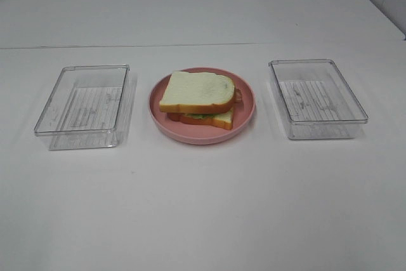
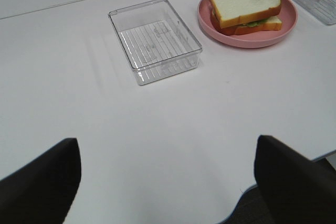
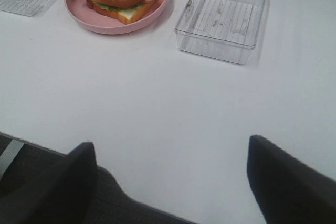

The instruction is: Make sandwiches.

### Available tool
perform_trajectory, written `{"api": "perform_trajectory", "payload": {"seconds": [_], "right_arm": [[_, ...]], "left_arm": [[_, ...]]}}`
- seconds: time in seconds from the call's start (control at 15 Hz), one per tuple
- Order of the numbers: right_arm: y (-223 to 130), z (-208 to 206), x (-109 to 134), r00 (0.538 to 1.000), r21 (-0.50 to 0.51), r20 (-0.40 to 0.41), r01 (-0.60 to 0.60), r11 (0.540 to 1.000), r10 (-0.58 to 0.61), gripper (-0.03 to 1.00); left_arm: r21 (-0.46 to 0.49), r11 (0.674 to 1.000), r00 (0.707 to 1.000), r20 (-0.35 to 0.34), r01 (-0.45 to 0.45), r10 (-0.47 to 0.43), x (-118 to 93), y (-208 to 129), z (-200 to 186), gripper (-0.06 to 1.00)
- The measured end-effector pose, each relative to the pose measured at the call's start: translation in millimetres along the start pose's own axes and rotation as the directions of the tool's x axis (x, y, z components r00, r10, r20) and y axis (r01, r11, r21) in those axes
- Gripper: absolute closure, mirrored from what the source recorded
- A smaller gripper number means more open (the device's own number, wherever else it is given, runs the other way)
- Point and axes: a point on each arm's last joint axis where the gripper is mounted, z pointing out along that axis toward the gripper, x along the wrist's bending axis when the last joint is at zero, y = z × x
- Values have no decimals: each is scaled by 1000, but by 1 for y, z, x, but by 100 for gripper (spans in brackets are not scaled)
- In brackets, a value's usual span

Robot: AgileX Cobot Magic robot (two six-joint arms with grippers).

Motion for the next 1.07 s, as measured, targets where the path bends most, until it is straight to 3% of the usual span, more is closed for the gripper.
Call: {"api": "perform_trajectory", "payload": {"seconds": [0.4, 0.47, 0.6, 0.73, 1.07], "right_arm": [[0, 0, 0, 1000, 0, 0, 0, 1000, 0, 21], [0, 0, 0, 1000, 0, 0, 0, 1000, 0, 21], [0, 0, 0, 999, -1, 29, -24, 1000, 24, 21], [0, 0, 0, 992, -4, 105, -69, 998, 69, 21], [-4, -5, 2, 966, -62, 220, -122, 991, 133, 21]], "left_arm": [[0, 1000, 1000, -1, 0, 0, 0, 0, 0, 10], [0, 1000, 1000, -17, 8, -8, 0, 0, 0, 10], [-3, 998, 990, -124, 62, -62, -1, 0, 0, 10], [-9, 995, 974, -202, 101, -101, -1, 0, 0, 10], [-12, 993, 965, -235, 117, -117, -1, 0, 0, 10]]}}
